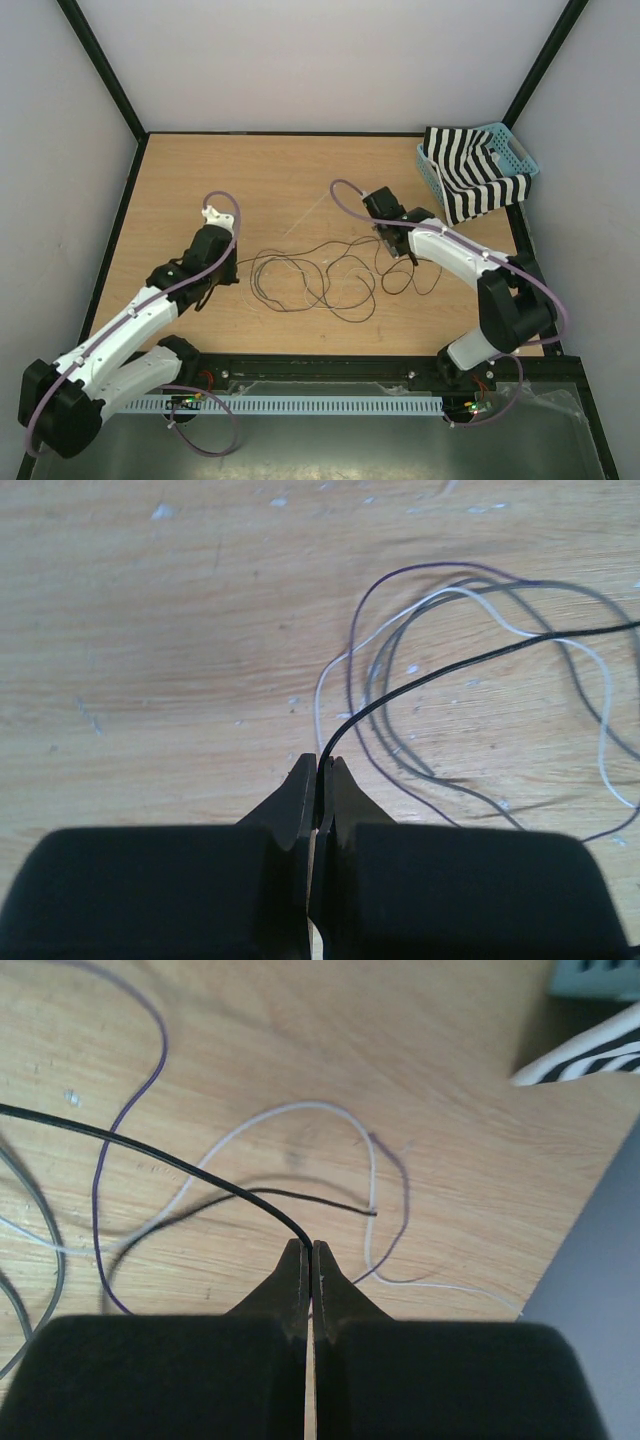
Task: Zip-tie the wires
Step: Straighten the cable at the center of the board.
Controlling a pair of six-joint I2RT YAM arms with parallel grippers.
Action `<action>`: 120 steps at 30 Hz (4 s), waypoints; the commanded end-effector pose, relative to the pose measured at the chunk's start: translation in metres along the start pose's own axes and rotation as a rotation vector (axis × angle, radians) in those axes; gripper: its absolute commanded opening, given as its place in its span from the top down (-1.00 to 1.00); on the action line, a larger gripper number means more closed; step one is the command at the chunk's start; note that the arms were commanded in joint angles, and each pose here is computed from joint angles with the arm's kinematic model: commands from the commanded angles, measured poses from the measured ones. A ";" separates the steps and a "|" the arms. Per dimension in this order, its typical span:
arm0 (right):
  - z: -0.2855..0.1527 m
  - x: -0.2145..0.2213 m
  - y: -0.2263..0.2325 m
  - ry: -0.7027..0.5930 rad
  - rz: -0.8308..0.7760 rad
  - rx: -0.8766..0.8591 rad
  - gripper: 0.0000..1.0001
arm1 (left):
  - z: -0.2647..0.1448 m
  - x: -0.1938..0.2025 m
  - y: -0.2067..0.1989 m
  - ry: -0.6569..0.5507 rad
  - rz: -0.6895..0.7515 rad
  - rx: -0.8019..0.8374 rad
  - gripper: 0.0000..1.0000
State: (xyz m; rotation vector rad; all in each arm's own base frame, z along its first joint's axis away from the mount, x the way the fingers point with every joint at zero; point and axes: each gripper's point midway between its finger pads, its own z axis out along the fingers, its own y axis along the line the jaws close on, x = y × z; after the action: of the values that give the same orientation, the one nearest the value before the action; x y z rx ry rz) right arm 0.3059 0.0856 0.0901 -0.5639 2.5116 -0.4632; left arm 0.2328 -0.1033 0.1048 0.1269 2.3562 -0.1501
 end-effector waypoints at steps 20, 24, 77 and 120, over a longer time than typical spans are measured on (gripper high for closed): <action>0.026 0.036 0.061 0.138 -0.049 -0.159 0.43 | 0.027 0.051 0.043 0.123 -0.170 -0.228 1.00; 0.014 0.021 0.055 0.083 -0.029 -0.160 0.14 | 0.035 0.059 0.040 0.145 -0.167 -0.210 1.00; -0.111 -0.092 0.070 -0.454 0.244 -0.576 -0.72 | 0.036 -0.015 -0.175 0.057 0.082 0.527 -0.26; -0.112 -0.078 0.047 -0.503 0.239 -0.468 -0.72 | 0.093 0.037 -0.192 0.274 0.179 0.479 0.68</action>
State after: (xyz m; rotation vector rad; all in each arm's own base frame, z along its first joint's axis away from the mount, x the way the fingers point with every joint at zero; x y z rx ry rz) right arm 0.2902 0.1875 0.1847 -0.4715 2.1842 0.3394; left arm 0.2398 -0.3038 0.0176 0.5993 2.5457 -0.6650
